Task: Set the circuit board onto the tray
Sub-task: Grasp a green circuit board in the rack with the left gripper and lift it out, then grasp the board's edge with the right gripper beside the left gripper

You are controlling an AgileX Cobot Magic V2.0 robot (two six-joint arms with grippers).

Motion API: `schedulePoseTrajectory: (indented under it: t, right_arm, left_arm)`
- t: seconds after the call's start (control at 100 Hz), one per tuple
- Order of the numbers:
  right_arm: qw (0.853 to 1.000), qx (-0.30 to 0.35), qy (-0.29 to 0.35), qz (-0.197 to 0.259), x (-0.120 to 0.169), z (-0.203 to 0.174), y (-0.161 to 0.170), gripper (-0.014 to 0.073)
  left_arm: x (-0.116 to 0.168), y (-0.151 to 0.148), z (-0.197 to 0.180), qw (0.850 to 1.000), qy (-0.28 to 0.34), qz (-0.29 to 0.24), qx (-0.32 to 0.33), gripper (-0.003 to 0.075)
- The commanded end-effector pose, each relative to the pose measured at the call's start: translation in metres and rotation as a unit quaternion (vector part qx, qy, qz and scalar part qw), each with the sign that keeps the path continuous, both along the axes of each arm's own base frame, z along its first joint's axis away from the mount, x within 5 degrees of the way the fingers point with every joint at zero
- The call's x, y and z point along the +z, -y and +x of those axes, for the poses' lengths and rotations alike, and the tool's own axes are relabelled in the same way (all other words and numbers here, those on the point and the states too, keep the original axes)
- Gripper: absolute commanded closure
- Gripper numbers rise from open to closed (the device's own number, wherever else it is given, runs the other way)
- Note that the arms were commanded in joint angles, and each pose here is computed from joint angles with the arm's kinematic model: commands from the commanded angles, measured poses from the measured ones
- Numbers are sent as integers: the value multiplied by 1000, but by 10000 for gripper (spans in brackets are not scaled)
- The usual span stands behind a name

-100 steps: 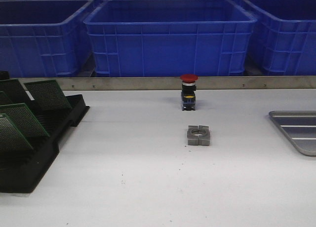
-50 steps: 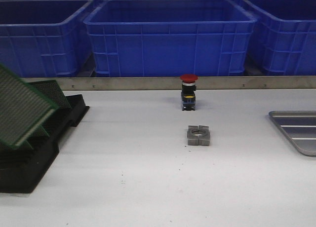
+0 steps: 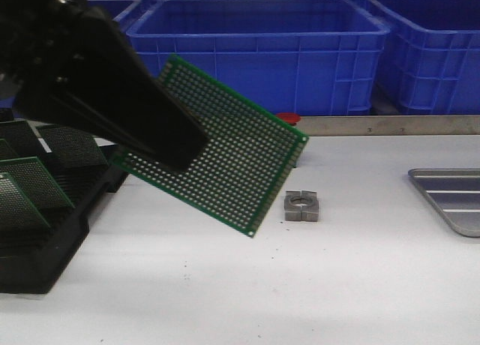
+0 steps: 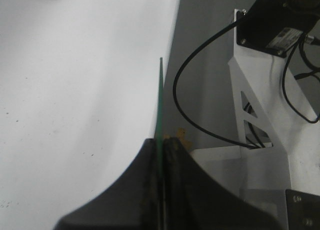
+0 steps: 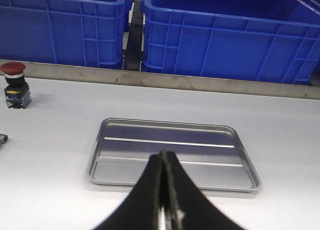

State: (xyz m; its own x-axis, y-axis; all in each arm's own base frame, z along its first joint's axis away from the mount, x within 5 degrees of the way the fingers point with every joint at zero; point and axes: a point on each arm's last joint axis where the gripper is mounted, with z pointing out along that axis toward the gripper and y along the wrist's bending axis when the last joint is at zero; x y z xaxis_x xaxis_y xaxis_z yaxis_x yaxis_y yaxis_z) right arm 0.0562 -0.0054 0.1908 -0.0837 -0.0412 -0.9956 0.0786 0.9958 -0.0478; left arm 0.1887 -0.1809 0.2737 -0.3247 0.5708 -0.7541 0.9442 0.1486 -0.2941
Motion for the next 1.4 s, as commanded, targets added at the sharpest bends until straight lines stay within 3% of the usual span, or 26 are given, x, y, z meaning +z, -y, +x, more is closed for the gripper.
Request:
schedulePoseTrajectory:
  t: [0.0,0.15,0.27,0.6,0.8,0.98,1.09,1.18,1.29,1.39]
  right_arm:
    - [999,2,44,-7,7,-1,-1,654]
    - [998,6,69,-6,12,-1,-1,653]
    - [996,6,82,31,25,-3,-2,653]
    - [995,-12,-80,57,78,-1,0,655]
    - [975,2,-197,105,94,23,-4,655]
    - [955,63,-261,127,97,53,-14,634]
    - [935,127,-297,145,94,71,-25,503]
    - [917,199,-314,147,92,83,-36,298]
    - [894,302,-309,115,91,93,-49,77]
    - [873,387,-280,99,91,100,-63,37]
  left_arm:
    - [17,9,-1,999,-4,-50,8,737]
    - [17,9,-1,999,-5,-49,8,737]
    - [17,9,-1,999,-5,-49,8,737]
    - [17,9,-1,999,-5,-49,8,737]
    - [17,9,-1,999,-5,-49,8,737]
    - [17,9,-1,999,-5,-50,9,737]
    - [17,9,-1,999,-5,-50,9,737]
    - [17,9,-1,999,-5,-50,9,737]
    - [17,9,-1,999,-5,-50,9,737]
    - [17,9,-1,999,-5,-50,9,737]
